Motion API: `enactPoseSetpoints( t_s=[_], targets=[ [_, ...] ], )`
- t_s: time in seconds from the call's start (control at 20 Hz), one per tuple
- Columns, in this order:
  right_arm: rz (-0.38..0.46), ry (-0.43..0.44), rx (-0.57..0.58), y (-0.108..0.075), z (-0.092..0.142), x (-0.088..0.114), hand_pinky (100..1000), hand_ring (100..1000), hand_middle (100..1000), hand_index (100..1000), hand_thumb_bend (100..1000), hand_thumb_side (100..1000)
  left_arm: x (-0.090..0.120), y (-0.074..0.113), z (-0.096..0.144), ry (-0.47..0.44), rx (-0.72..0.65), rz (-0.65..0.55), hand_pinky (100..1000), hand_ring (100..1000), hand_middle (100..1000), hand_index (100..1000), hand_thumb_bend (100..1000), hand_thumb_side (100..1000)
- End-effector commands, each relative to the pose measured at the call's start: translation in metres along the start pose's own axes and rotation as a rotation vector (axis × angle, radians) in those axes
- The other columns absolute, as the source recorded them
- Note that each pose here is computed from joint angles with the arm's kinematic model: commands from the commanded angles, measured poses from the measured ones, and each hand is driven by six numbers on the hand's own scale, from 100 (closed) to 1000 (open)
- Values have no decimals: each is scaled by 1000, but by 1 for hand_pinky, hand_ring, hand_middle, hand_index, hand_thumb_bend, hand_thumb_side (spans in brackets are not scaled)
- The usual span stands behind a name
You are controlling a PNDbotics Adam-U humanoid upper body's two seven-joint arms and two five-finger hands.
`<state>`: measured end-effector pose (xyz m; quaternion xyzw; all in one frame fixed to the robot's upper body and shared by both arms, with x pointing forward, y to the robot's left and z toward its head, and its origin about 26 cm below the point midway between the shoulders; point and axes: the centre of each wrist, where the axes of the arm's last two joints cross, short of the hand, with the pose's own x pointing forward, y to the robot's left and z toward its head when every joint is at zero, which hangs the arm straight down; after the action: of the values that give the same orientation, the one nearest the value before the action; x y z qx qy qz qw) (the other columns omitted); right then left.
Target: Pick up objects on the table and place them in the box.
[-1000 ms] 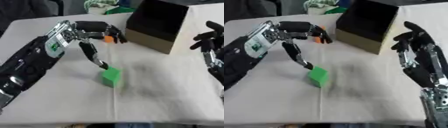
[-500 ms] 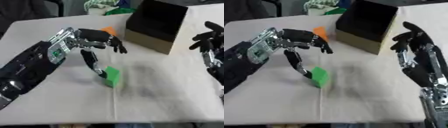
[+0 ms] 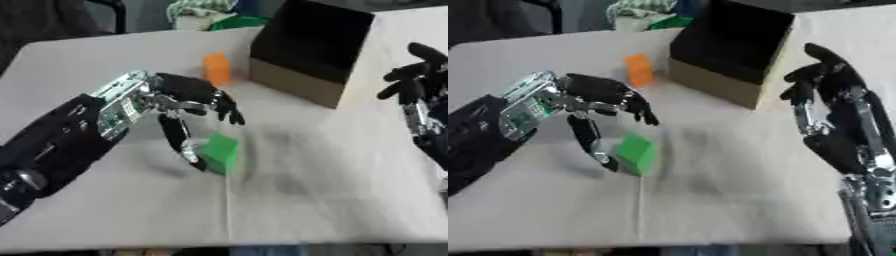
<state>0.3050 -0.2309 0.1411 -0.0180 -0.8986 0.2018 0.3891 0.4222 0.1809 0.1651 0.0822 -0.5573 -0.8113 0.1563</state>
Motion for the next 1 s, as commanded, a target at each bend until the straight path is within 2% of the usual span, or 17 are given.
enactPoseSetpoints(
  t_s=[0.05, 0.25, 0.45, 0.65, 0.75, 1.0],
  targets=[
    [20, -19, 14, -3, -3, 4, 906, 544, 602, 919, 100, 513, -4, 4, 9, -236, -367, -248, 747, 660, 695, 896, 634, 428],
    [20, -21, 15, -3, -4, 4, 906, 544, 602, 919, 100, 512, -5, -2, 7, -234, -379, -238, 725, 627, 661, 878, 552, 392],
    [20, -22, 15, -3, -4, 4, 906, 544, 602, 919, 100, 511, -8, -7, 6, -225, -379, -218, 695, 581, 605, 838, 433, 347],
    [20, -24, 15, -3, -4, 5, 906, 544, 602, 919, 100, 511, -12, -12, 8, -221, -352, -183, 647, 510, 516, 754, 276, 268],
    [20, -23, 13, -3, -4, 5, 906, 544, 602, 919, 100, 510, -14, -10, 11, -222, -318, -166, 630, 488, 488, 726, 228, 239],
    [21, -22, 11, -3, -4, 4, 906, 544, 601, 919, 100, 510, -19, -1, 23, -218, -233, -138, 620, 474, 466, 702, 195, 212]
  ],
)
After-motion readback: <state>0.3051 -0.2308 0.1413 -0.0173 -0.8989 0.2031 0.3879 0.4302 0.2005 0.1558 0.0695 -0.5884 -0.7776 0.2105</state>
